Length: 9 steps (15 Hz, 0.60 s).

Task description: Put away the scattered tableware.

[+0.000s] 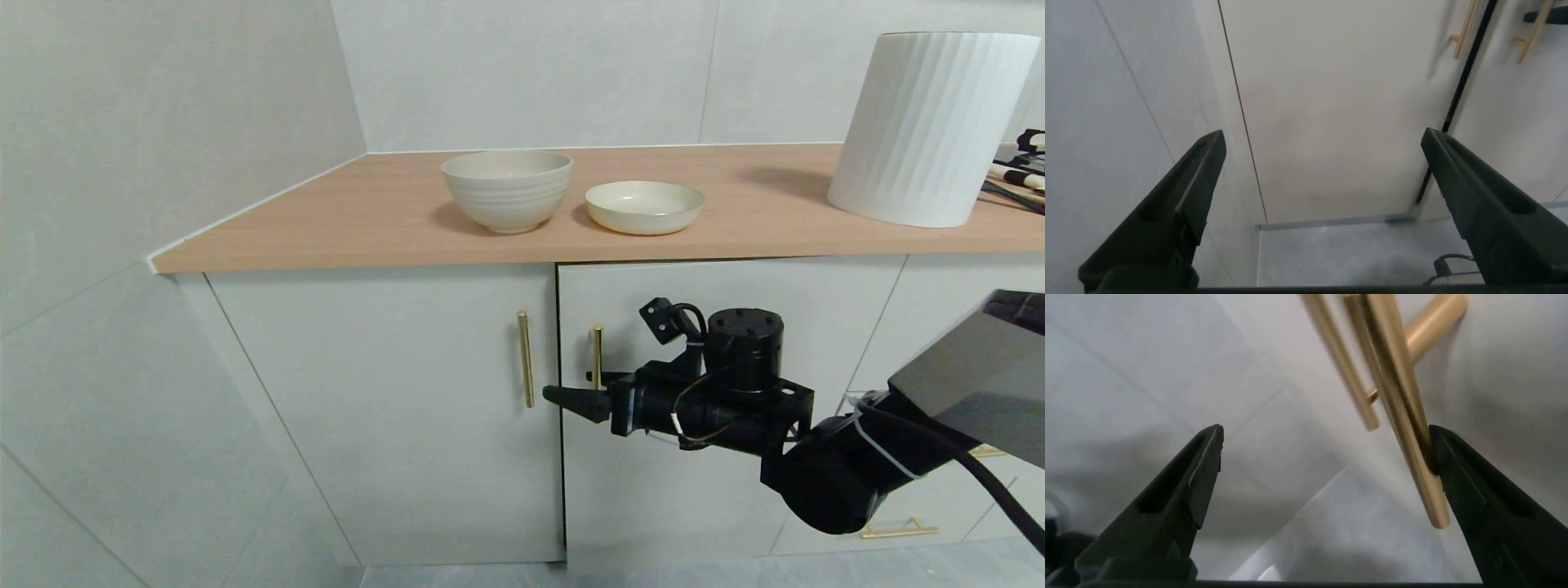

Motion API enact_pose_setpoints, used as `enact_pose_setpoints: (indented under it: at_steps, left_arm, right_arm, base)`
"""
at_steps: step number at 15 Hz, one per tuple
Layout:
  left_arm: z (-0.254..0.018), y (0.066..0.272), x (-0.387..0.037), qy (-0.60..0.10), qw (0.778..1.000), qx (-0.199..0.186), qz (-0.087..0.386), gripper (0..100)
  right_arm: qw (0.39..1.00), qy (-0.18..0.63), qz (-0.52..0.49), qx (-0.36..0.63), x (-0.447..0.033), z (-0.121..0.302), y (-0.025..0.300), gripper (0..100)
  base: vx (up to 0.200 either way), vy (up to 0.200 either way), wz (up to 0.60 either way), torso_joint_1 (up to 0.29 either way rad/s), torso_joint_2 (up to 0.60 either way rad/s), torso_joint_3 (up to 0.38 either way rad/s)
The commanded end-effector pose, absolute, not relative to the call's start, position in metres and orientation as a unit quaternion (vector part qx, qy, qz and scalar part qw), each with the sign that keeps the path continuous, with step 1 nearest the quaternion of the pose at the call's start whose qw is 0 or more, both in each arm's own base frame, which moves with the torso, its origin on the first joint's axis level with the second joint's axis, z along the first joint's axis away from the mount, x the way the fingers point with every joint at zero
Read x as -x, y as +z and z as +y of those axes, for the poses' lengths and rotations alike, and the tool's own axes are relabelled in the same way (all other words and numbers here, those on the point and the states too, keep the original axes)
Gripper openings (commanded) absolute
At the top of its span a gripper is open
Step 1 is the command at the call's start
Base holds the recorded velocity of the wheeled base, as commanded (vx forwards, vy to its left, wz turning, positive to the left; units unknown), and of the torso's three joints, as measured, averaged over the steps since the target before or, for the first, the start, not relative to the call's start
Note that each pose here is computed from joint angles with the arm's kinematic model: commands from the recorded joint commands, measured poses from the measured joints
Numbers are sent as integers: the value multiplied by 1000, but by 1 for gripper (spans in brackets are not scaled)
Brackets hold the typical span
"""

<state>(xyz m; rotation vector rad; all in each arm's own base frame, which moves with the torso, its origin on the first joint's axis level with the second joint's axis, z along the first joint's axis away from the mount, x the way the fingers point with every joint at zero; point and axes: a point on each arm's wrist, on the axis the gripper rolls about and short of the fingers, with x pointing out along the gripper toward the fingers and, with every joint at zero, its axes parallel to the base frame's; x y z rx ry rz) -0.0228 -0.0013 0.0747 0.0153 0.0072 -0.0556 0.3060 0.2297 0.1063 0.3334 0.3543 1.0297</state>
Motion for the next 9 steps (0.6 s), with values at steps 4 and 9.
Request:
enact_pose_setpoints:
  at_steps: [4,9]
  left_arm:
    - [-1,75,23,-28,1000,-8,4,100]
    - [-1,75,23,-28,1000,-6,4,100]
  right_arm:
    - [821,516,171,-175,-284,216,128,100]
    - [808,533,183,-171,-251,209,135,100]
  base:
    - [0,0,0,0,0,0]
    - [0,0,0,0,0,0]
